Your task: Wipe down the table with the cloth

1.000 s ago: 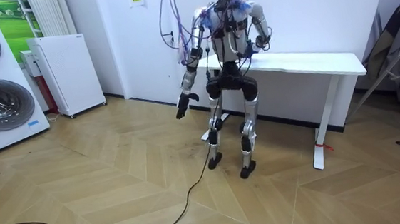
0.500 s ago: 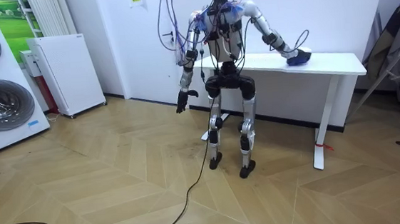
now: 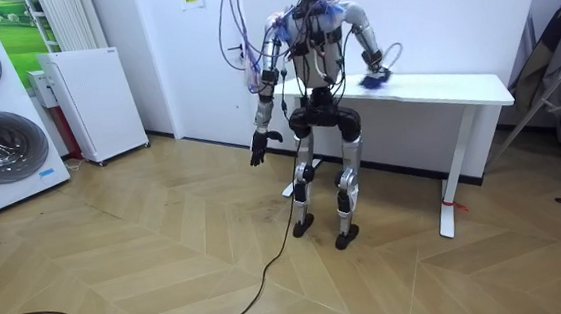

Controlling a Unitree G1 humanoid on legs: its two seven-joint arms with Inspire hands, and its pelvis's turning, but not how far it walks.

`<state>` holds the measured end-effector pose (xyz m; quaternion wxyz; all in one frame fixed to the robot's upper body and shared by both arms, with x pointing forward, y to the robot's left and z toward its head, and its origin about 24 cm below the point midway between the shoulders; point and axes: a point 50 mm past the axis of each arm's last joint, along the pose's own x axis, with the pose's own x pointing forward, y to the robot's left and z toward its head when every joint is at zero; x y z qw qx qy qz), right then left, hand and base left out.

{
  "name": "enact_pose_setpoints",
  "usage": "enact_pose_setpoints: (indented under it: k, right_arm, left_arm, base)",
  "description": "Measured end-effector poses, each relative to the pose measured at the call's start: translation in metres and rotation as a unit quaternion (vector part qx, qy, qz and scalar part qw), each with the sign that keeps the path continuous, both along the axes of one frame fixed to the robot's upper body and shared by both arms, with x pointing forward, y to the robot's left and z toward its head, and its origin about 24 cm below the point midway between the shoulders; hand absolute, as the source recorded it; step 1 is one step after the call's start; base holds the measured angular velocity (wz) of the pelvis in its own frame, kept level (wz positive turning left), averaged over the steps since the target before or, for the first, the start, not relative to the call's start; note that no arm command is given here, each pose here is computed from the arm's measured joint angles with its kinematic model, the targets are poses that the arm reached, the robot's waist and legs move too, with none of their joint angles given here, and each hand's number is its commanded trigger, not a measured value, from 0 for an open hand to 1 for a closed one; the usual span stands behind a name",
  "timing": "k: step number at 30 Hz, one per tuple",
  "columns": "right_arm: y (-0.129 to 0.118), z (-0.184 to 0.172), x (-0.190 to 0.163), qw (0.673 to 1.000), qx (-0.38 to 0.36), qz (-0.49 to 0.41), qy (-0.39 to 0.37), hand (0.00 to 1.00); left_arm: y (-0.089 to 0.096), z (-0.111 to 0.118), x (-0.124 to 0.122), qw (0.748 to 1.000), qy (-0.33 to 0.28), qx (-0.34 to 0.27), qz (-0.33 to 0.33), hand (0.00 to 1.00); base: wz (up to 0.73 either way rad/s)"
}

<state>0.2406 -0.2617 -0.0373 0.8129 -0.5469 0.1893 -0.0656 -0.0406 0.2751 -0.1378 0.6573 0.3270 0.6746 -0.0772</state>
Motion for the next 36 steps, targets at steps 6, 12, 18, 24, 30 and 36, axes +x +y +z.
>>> enact_pose_setpoints:
  k: [6, 12, 18, 24, 30, 36]
  right_arm:
    - [-0.016, -0.005, -0.012, 1.000, 0.018, -0.008, 0.007, 1.00]
    - [-0.071, -0.027, -0.073, 0.991, 0.023, -0.121, 0.054, 1.00]
    - [-0.133, -0.028, -0.153, 0.953, -0.011, -0.279, 0.114, 1.00]
    - [-0.121, -0.027, -0.132, 0.958, -0.008, -0.271, 0.094, 1.00]
    - [-0.048, -0.023, -0.037, 0.990, 0.032, -0.128, 0.052, 1.00]
    - [-0.012, 0.011, 0.027, 0.997, 0.065, -0.031, -0.005, 1.00]
  left_arm:
    - [0.004, 0.007, -0.020, 1.000, 0.016, 0.008, 0.013, 0.00]
    - [0.020, 0.012, -0.024, 0.999, 0.010, 0.027, 0.032, 0.00]
    - [0.026, 0.013, -0.030, 0.998, 0.017, 0.033, 0.048, 0.00]
    - [0.017, 0.008, -0.029, 0.999, 0.029, 0.018, 0.031, 0.00]
    - [0.000, 0.001, -0.028, 0.999, 0.039, -0.007, 0.011, 0.00]
    - [-0.001, 0.003, -0.016, 1.000, 0.014, -0.005, 0.009, 0.00]
  base:
    - [0.60]
    - [0.34]
    - [-0.19]
    - [-0.67]
    - [-0.34]
    - [0.58]
